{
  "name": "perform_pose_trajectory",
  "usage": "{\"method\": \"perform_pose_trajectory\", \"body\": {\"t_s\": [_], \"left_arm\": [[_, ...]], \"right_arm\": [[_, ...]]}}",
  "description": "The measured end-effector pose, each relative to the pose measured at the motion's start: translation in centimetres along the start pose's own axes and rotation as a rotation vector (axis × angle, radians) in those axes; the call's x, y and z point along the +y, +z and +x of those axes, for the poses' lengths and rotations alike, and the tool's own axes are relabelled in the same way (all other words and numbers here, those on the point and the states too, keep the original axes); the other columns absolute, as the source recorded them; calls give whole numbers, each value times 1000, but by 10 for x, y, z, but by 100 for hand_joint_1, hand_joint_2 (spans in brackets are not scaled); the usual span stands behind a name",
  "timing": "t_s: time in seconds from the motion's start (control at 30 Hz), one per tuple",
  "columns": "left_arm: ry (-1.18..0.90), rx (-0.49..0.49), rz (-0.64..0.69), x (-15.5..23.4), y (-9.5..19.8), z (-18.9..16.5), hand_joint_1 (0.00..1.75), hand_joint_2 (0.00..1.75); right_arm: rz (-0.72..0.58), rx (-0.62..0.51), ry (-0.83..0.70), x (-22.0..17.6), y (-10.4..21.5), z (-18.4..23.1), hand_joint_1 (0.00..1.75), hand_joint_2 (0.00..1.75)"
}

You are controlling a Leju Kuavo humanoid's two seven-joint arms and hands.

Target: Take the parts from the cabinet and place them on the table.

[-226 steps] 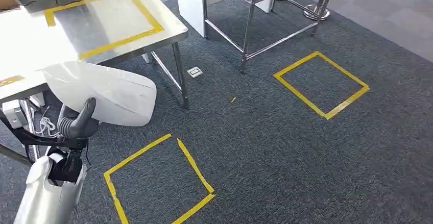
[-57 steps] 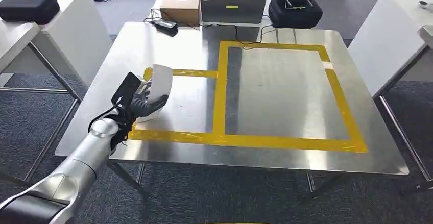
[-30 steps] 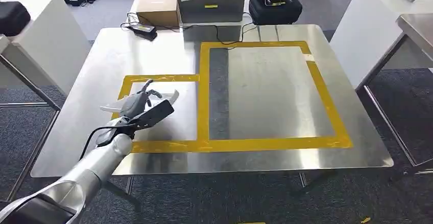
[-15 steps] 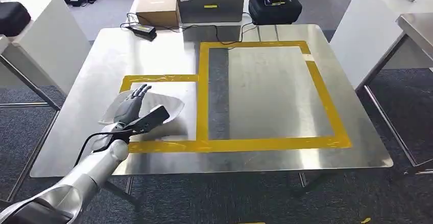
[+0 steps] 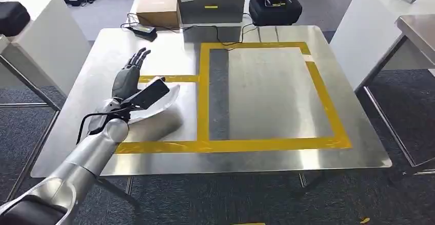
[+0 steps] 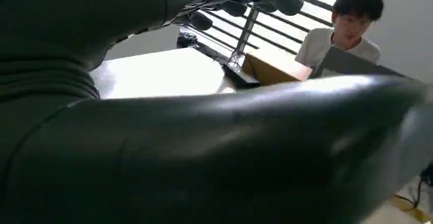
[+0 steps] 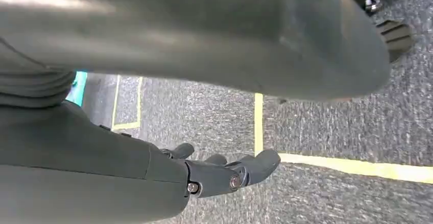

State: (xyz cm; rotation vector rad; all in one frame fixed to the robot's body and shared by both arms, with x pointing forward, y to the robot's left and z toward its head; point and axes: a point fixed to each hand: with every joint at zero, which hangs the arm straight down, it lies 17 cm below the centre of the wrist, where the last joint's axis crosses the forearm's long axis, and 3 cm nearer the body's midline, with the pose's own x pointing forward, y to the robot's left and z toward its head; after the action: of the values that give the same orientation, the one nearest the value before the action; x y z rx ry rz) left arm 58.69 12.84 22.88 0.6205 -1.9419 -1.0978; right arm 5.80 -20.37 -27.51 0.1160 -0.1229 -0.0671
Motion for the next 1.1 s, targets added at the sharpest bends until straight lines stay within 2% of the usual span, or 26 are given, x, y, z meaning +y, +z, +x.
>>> {"method": "perform_pose_trajectory", "body": {"t_s": [0.3, 0.7, 1.1], "left_arm": [[-51, -40, 134, 51, -3, 16, 0, 0], [-47, -46, 194, 76, 13, 10, 0, 0], [-75, -48, 158, 50, 25, 10, 0, 0]], "right_arm": [[9, -7, -10, 4, 0, 3, 0, 0], [22, -7, -9, 7, 1, 1, 0, 0], [5, 9, -6, 1, 0, -1, 0, 0]]}}
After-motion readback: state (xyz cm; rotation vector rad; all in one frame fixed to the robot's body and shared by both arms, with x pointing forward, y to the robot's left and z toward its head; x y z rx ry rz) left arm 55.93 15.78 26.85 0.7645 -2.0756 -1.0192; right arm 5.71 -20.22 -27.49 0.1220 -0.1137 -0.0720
